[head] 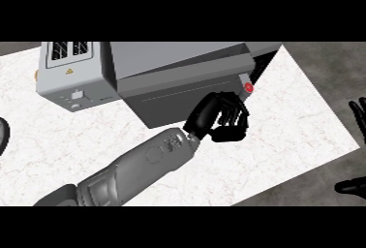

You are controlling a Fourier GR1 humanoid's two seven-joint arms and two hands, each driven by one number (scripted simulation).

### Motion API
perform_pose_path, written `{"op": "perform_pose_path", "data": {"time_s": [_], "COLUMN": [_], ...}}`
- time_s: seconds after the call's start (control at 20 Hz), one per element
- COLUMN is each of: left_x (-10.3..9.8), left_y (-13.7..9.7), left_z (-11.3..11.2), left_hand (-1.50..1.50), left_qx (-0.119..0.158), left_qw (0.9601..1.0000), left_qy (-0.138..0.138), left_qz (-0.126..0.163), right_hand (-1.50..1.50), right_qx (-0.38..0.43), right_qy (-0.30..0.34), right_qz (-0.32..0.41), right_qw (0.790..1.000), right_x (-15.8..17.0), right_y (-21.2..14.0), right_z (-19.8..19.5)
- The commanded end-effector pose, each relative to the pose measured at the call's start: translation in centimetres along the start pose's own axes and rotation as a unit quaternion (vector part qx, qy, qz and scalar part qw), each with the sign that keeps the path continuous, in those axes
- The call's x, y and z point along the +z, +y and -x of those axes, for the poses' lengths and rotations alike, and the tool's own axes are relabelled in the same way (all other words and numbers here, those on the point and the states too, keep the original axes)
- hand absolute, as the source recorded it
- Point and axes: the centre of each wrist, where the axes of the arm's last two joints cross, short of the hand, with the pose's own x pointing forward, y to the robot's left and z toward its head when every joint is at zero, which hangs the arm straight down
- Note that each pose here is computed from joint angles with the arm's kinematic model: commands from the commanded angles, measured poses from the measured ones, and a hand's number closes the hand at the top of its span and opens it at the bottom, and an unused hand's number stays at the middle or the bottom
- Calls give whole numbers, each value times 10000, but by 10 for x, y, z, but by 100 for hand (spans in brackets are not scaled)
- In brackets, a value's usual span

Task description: Pick up the milk, place it into the microwave and close the microwave

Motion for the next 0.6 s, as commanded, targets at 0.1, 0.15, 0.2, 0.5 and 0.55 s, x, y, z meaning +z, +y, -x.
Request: {"op": "perform_pose_path", "data": {"time_s": [0.1, 0.15, 0.2, 0.5, 0.55], "left_x": [-22, -26, -28, -32, -31], "left_y": [-4, -3, -2, 0, 0], "left_z": [-27, -33, -34, -37, -35], "left_hand": [150, 150, 150, 150, 150], "left_qx": [93, 41, 96, 136, 85], "left_qw": [9995, 9994, 9993, 9992, 9991], "left_qy": [-281, -341, -345, -255, -285], "left_qz": [-79, -92, -103, -276, -291], "right_hand": [-150, -150, -150, -150, -150], "right_qx": [-252, -180, -365, -660, -672], "right_qy": [-258, -228, -223, -255, -132], "right_qz": [-388, -461, -586, -1070, -1101], "right_qw": [9986, 9985, 9974, 9917, 9916], "right_x": [-22, -25, -25, -43, -42], "right_y": [-1, -5, 3, 12, 12], "right_z": [-8, -12, -7, -11, -11]}}
